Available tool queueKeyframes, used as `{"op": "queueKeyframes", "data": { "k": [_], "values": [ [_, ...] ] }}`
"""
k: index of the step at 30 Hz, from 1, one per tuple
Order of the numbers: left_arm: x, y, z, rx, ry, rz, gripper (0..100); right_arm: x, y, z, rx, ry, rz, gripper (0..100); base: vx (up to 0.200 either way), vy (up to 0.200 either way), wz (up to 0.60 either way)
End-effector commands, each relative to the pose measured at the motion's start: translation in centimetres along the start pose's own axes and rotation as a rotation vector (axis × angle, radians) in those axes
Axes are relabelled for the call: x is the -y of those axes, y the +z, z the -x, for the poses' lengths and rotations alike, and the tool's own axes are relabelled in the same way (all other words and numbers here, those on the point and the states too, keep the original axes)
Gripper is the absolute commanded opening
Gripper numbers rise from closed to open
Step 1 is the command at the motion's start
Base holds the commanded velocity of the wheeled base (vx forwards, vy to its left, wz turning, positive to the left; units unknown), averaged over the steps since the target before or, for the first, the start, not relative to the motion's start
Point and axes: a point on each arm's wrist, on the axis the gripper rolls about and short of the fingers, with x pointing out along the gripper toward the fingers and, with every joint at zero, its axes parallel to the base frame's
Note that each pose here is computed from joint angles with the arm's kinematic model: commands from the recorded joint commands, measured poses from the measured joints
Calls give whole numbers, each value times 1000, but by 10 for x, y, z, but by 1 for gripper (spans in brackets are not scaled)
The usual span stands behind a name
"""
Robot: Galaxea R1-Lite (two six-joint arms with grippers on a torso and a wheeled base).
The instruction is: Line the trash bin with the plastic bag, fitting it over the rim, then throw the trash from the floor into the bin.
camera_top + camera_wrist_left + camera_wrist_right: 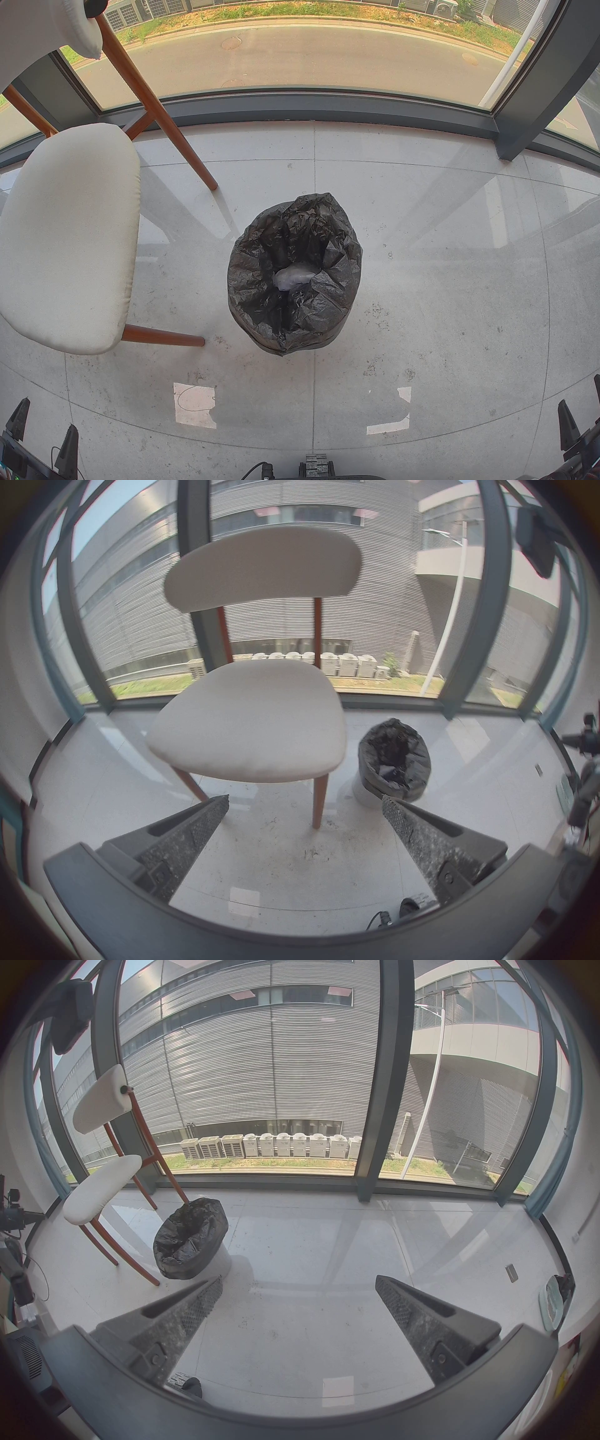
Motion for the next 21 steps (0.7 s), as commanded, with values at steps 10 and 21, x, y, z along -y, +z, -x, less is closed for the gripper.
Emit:
{"op": "queueKeyframes", "data": {
  "k": [10, 21],
  "values": [
    [1, -7, 1, -5, 37, 50, 100, 0, -6, 2, 20, 4, -8, 100, 0, 0, 0],
    [1, -6, 1, -2, 44, 44, 100, 0, -6, 2, 18, 1, -7, 100, 0, 0, 0]
  ]
}}
